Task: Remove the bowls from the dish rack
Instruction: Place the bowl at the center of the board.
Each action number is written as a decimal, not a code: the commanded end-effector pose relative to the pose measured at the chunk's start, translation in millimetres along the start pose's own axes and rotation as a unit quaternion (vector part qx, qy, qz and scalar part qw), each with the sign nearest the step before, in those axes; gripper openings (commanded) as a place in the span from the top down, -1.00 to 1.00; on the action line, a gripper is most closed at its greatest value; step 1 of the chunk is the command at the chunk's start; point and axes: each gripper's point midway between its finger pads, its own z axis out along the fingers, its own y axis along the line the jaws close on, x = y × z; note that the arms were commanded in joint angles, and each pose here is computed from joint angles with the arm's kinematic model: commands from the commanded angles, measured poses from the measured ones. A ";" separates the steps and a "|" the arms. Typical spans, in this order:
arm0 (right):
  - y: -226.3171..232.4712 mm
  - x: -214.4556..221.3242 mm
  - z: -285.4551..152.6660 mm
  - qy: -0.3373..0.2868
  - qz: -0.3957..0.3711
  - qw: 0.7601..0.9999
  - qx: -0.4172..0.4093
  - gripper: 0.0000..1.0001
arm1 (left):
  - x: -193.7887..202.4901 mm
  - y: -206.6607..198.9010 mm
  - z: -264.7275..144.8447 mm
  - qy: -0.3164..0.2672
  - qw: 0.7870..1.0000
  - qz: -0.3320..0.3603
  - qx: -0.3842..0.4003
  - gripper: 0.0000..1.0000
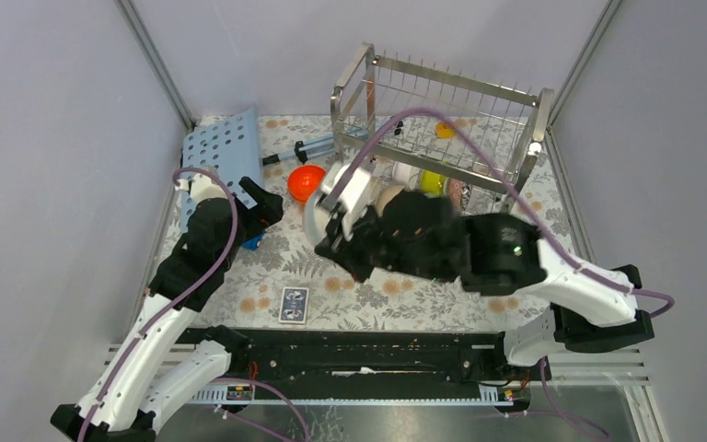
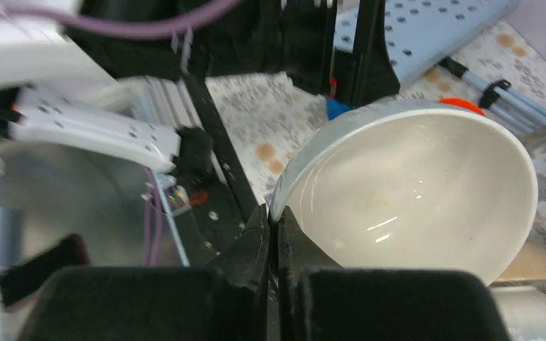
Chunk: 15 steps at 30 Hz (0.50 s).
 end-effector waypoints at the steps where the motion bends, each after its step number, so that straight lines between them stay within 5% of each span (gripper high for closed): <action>1: 10.6 7.3 4.6 -0.026 -0.082 0.995 0.045 1.00 | -23.3 -8.0 -16.4 -0.030 0.999 -0.002 0.016 -0.97; 8: 28.3 130.7 26.8 0.103 -0.202 0.974 0.025 1.00 | -21.9 -12.0 -29.0 -0.015 0.999 0.001 0.033 -0.97; 15: 6.8 239.1 10.2 0.211 -0.248 0.945 -0.002 1.00 | 20.7 -50.5 -61.9 0.077 0.975 0.048 0.201 -0.97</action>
